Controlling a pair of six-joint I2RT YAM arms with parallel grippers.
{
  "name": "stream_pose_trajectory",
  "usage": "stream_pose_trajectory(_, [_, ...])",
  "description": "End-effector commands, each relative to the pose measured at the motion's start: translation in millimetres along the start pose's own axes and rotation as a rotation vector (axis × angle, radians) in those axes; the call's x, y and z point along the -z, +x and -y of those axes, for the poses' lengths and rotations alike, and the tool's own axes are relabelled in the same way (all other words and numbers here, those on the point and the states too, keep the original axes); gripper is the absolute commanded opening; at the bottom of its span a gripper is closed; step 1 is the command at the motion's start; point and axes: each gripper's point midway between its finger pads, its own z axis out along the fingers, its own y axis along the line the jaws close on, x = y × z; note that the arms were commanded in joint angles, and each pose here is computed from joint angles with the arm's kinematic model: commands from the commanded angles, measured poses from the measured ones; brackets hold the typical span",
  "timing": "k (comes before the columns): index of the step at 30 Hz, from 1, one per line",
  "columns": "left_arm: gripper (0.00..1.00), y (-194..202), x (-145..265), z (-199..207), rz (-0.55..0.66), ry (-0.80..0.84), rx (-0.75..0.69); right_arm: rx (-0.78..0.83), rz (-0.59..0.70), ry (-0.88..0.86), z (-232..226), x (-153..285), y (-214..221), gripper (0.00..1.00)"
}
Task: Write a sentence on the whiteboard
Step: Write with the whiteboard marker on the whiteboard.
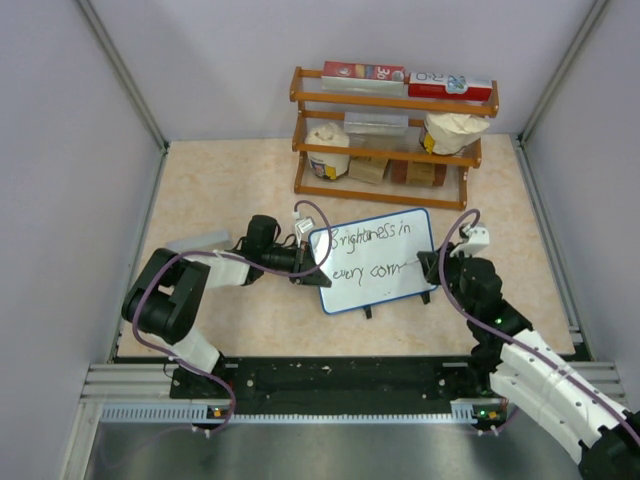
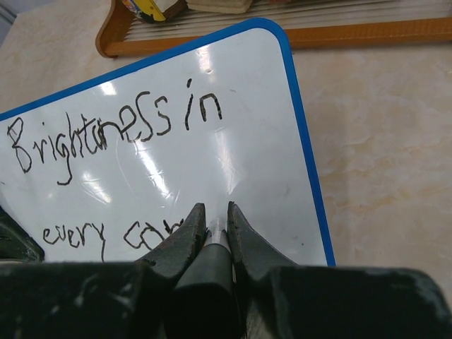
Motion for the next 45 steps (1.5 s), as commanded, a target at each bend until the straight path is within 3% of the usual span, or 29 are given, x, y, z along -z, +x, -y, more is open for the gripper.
stream_pose_trajectory(1, [0.00,0.7,2.6,-30.6,0.031,-0.137,0.034,-0.020,0.048,-0.017,-6.4,-2.8,-17.0,0.00])
stream_pose_trajectory(25, [0.00,1.0,2.8,-30.8,0.030,-0.135,0.035,-0.032,-0.061,-0.041,-1.9,4.2,20.5,0.00])
stream_pose_trajectory(45, [0.00,0.2,2.8,-31.1,0.032,-0.138,0.034,-0.014,-0.044,0.016,10.0,8.4,17.9,0.00])
